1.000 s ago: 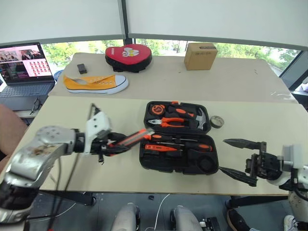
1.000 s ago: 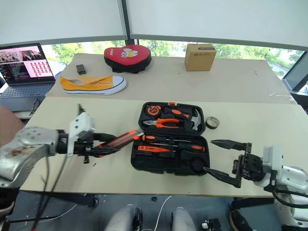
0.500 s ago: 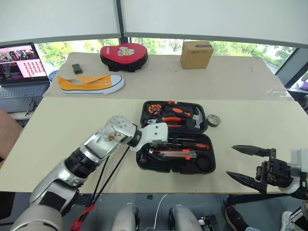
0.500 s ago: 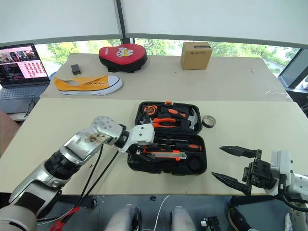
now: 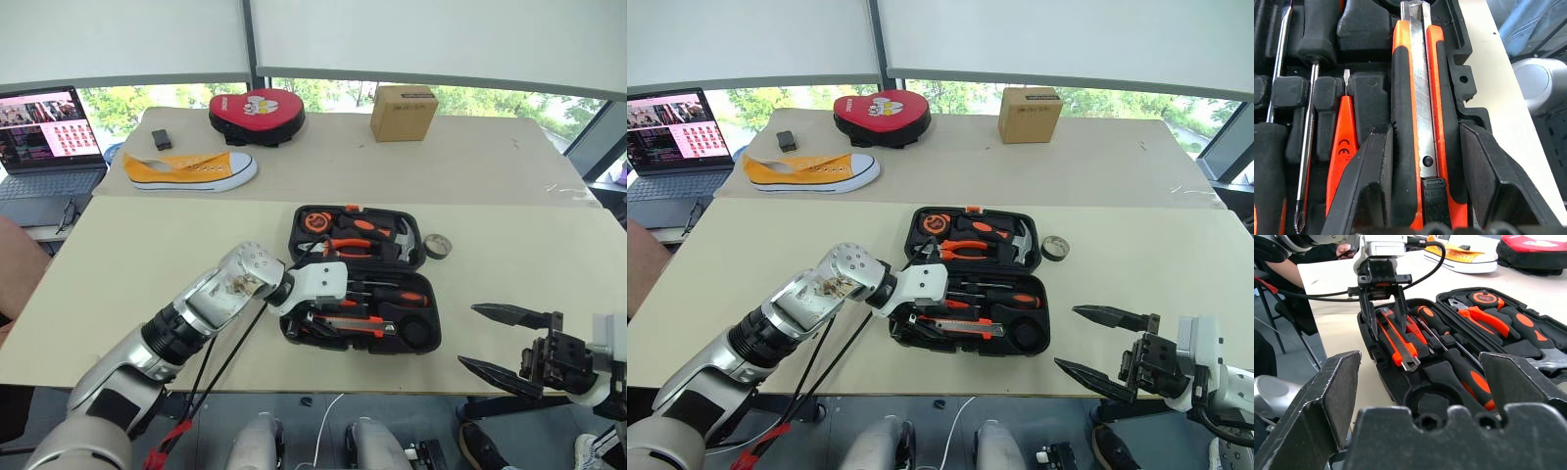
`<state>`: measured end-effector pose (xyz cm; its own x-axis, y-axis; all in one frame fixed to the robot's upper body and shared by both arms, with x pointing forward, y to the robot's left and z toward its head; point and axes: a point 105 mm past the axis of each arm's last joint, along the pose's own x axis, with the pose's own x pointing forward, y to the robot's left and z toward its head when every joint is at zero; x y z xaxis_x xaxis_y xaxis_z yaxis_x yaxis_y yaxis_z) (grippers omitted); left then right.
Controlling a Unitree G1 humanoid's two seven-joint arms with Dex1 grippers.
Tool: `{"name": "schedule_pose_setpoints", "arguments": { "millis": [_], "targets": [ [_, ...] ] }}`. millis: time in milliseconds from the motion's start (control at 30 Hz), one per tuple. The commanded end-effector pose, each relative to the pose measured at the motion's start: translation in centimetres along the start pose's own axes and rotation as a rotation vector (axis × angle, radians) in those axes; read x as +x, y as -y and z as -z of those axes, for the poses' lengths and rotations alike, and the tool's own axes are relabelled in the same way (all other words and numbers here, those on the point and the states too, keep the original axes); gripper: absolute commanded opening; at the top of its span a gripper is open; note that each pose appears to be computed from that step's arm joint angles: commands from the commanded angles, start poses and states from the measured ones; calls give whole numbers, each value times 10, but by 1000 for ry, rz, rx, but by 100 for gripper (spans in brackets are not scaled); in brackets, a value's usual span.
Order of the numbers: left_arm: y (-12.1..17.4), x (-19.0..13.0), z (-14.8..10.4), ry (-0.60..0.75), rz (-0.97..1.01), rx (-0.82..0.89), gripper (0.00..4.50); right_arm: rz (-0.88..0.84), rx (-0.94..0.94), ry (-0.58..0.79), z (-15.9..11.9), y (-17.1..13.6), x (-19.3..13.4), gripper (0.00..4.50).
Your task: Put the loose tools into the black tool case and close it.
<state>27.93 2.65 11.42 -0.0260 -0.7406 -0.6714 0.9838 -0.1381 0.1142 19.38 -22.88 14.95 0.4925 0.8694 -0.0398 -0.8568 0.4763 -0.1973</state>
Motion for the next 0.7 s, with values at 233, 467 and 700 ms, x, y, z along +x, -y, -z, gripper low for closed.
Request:
{"name": "schedule_pose_setpoints", "arguments": {
  "millis": [233, 467, 700],
  "targets": [
    [-5, -7, -25, 149, -31, 11, 426, 3, -37, 7, -12, 3, 0, 450],
    [-21, -31, -26, 278, -94, 45, 354, 9, -36, 10, -12, 2, 2, 450],
    [-12, -10, -12, 361, -75, 73, 85, 35, -40, 23, -11, 0, 4, 450]
  ]
}}
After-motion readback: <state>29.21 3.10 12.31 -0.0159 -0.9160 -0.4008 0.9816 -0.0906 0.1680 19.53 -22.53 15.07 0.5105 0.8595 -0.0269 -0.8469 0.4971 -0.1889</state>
